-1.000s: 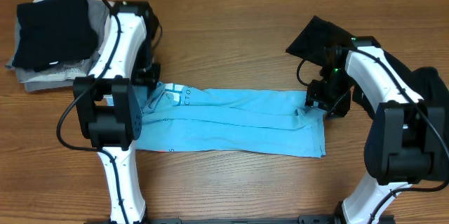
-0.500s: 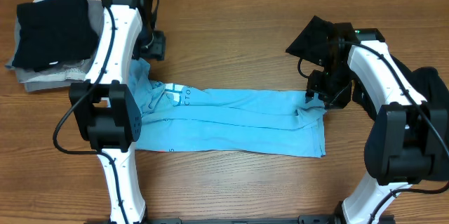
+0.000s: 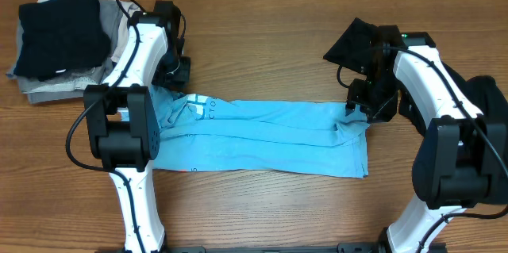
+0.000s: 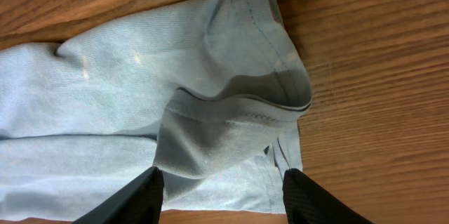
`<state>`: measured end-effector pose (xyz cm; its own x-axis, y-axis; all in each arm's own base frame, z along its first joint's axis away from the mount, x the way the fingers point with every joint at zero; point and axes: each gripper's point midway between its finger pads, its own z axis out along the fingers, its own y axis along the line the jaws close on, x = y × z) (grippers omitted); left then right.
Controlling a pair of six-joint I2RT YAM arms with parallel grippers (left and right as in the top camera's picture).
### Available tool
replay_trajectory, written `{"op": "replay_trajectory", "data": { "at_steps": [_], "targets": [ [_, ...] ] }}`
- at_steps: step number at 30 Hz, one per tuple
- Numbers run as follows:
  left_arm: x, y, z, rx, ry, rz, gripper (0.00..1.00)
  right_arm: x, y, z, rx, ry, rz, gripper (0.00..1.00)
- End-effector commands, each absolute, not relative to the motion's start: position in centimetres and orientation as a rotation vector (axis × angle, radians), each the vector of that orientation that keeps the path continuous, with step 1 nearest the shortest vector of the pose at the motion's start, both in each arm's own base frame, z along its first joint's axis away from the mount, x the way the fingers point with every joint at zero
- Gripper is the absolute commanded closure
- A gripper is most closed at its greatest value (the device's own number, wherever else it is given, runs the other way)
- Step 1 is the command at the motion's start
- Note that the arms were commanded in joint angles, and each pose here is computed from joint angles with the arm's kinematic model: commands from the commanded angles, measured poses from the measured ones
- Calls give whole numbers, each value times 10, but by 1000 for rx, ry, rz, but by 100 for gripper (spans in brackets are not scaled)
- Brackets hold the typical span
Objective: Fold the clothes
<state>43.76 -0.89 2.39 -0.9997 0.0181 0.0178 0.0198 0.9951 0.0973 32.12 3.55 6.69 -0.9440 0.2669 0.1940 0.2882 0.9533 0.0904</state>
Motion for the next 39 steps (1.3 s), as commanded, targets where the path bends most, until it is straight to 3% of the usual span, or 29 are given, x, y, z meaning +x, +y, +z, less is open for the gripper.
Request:
{"op": "replay_trajectory", "data": {
  "at_steps": [1, 6, 17, 22, 26, 30, 31, 39],
  "targets": [
    [435, -7, 24, -53, -3115, -137, 74, 331, 35, 81, -434, -2982, -208, 42],
    [430, -1, 32, -39, -3091, -169, 76, 332, 35, 81, -434, -2988, -210, 42],
    [424, 9, 45, -32, -3058, -225, 55, 336, 35, 81, -434, -3004, -215, 42],
    [418, 8, 38, -32, -3040, -208, 55, 336, 35, 81, -434, -3002, -214, 42],
    [415, 8, 29, -33, -3031, -208, 66, 336, 35, 81, -434, -3002, -214, 42],
    [420, 11, 27, -12, -3054, -220, 86, 337, 35, 81, -434, -3006, -215, 42],
    [421, 14, 29, 17, -3057, -234, 96, 337, 35, 81, -434, -3006, -215, 42],
    [418, 56, 61, 331, -3054, -353, 96, 337, 35, 81, -434, -3006, -215, 41]
  ]
}}
